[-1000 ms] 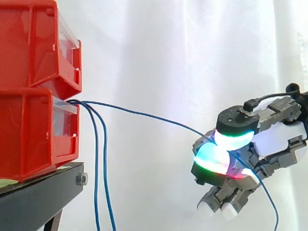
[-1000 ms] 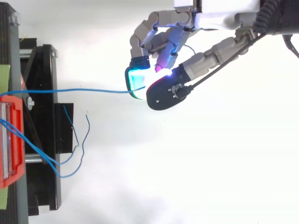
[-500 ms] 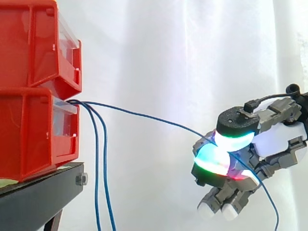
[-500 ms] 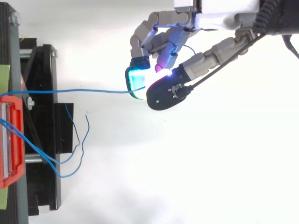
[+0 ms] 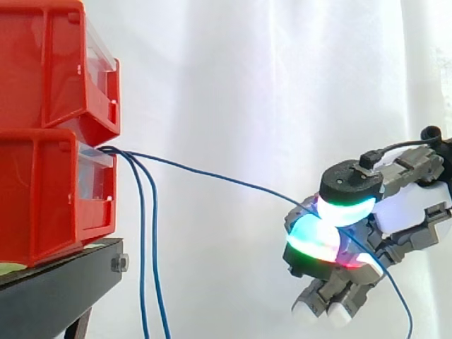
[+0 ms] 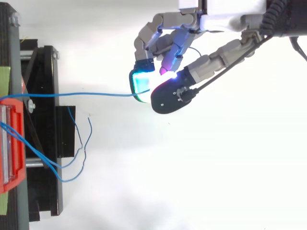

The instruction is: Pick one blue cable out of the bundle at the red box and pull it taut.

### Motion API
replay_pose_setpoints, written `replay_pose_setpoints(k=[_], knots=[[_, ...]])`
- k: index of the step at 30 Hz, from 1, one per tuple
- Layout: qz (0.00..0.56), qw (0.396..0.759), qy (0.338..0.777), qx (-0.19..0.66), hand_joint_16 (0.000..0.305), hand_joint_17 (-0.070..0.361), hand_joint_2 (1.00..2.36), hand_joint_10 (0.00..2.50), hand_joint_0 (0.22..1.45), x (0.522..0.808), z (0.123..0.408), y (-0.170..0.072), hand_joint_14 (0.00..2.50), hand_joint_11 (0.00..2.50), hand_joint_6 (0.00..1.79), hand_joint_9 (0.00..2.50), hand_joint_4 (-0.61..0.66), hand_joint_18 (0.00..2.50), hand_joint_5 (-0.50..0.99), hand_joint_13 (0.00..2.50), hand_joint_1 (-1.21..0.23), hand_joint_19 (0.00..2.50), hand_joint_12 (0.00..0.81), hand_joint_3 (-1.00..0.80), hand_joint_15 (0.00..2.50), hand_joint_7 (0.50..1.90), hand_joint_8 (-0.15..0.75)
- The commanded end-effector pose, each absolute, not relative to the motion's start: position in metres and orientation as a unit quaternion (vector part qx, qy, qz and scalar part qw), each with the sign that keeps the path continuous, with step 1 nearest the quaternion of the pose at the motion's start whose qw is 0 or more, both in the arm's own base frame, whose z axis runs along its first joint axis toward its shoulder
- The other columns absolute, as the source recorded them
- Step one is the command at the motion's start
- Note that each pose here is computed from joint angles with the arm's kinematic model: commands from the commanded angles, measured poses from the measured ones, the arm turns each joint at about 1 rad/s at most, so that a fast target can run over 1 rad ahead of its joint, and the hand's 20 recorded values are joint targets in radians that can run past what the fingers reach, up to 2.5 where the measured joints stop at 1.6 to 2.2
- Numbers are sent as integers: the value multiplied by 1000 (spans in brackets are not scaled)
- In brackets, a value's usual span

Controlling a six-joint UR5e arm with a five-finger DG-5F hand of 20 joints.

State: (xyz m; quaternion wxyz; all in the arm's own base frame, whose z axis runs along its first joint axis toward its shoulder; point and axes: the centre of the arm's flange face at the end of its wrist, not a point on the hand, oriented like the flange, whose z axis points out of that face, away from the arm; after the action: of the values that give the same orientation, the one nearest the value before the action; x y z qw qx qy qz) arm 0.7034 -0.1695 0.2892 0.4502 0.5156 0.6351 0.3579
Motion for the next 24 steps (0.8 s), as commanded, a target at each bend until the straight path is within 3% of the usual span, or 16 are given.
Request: replay_pose_setpoints(k=[1,4,8,9,15,18,22,24], knots=[[355,445,638,518,50,113,1018,6,627,700,283,-169,5,1064,911,949,19,466,-140,429,-789,162,368,-73,128,1017,370],[344,431,647,526,51,114,1018,5,626,691,265,-169,5,1068,911,955,19,473,-139,433,-789,161,368,-69,123,1017,370],[305,377,677,554,51,114,1018,7,627,648,193,-167,5,1053,911,940,19,471,-139,423,-788,165,369,-72,127,1025,368],[289,356,687,563,51,114,1018,8,629,625,165,-166,5,1051,911,932,16,470,-139,422,-788,165,369,-78,127,1020,367],[257,311,707,581,51,114,1018,7,627,549,82,-161,5,1050,911,921,18,467,-140,423,-786,172,371,-80,133,1020,368],[263,320,703,578,51,114,1018,6,629,539,68,-161,5,1034,911,921,21,466,-140,419,-787,173,369,-86,126,1019,367],[320,399,665,544,50,113,1018,7,627,574,79,-164,5,1042,910,920,18,465,-141,418,-785,173,368,-82,129,1023,365],[334,418,654,534,50,113,1018,7,627,585,85,-164,5,1048,911,923,15,465,-141,419,-785,173,367,-82,127,1015,366]])
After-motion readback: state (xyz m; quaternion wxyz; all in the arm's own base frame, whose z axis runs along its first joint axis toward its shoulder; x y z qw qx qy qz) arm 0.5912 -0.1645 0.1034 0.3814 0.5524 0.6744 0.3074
